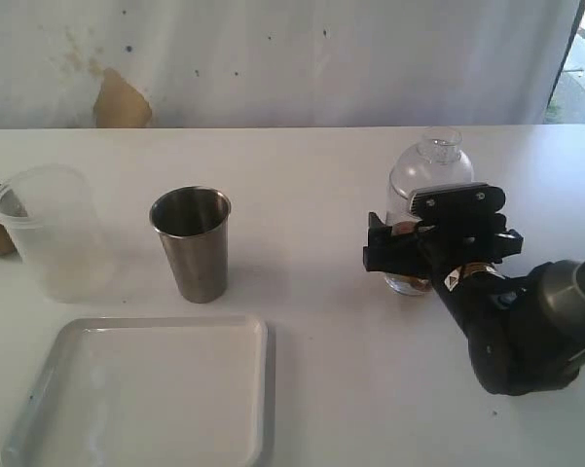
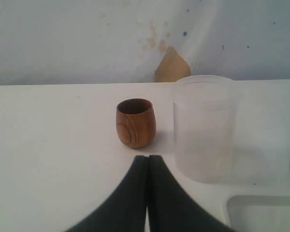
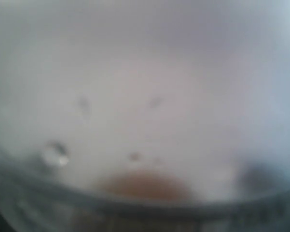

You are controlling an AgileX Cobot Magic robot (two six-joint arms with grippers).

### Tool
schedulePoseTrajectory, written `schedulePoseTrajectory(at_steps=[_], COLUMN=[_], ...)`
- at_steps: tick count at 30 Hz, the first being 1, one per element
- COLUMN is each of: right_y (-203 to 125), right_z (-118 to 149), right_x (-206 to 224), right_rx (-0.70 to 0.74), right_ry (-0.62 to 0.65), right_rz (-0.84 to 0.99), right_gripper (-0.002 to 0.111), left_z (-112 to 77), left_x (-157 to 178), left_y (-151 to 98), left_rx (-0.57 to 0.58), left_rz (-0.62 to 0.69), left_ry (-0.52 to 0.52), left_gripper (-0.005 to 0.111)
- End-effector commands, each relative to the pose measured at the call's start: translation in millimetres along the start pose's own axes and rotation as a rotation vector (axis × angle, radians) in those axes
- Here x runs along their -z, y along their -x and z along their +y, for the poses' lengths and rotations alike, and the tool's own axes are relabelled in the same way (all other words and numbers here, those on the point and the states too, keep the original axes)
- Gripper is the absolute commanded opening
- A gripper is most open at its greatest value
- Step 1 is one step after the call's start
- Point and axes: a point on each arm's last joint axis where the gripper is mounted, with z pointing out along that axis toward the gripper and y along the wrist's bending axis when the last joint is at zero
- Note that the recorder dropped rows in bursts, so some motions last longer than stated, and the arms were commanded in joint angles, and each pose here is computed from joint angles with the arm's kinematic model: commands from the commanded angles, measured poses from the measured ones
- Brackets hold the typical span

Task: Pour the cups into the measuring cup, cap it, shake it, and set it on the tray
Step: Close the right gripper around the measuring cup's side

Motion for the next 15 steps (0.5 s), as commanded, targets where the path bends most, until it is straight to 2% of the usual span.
schedulePoseTrajectory(at_steps=[1, 8, 10, 12, 13, 15], right_y=[2.0, 3.5, 3.5, 3.5, 2.6, 0.2], right_z=[0.3, -0.6, -0.6, -0.6, -0.5, -0.2], right_x=[-1.2, -1.4, -1.4, -1.4, -1.4, -1.4], right_rx=[-0.007, -0.010, -0.010, -0.008, -0.008, -0.008], right_ry=[-0.003, -0.013, -0.013, -0.013, -0.012, -0.009], right_rz=[-0.018, -0.032, -0.033, -0.033, -0.023, 0.004], right_gripper=[0.105, 0.105, 0.102, 0.093, 0.084, 0.057], left_z=[0.2, 0.2, 0.2, 0.2, 0.2, 0.2], left_x=[-0.1, -0.1, -0.1, -0.1, -0.1, -0.1], left_y=[-1.5, -1.5, -1.5, -1.5, -1.5, -1.5], left_rx=[-0.001, -0.001, -0.001, -0.001, -0.001, -0.001], left_rz=[0.000, 0.000, 0.000, 0.000, 0.000, 0.000], left_ry=[0.005, 0.005, 0.005, 0.005, 0.005, 0.005], left_gripper=[0.000, 0.000, 0.000, 0.000, 0.000, 0.000])
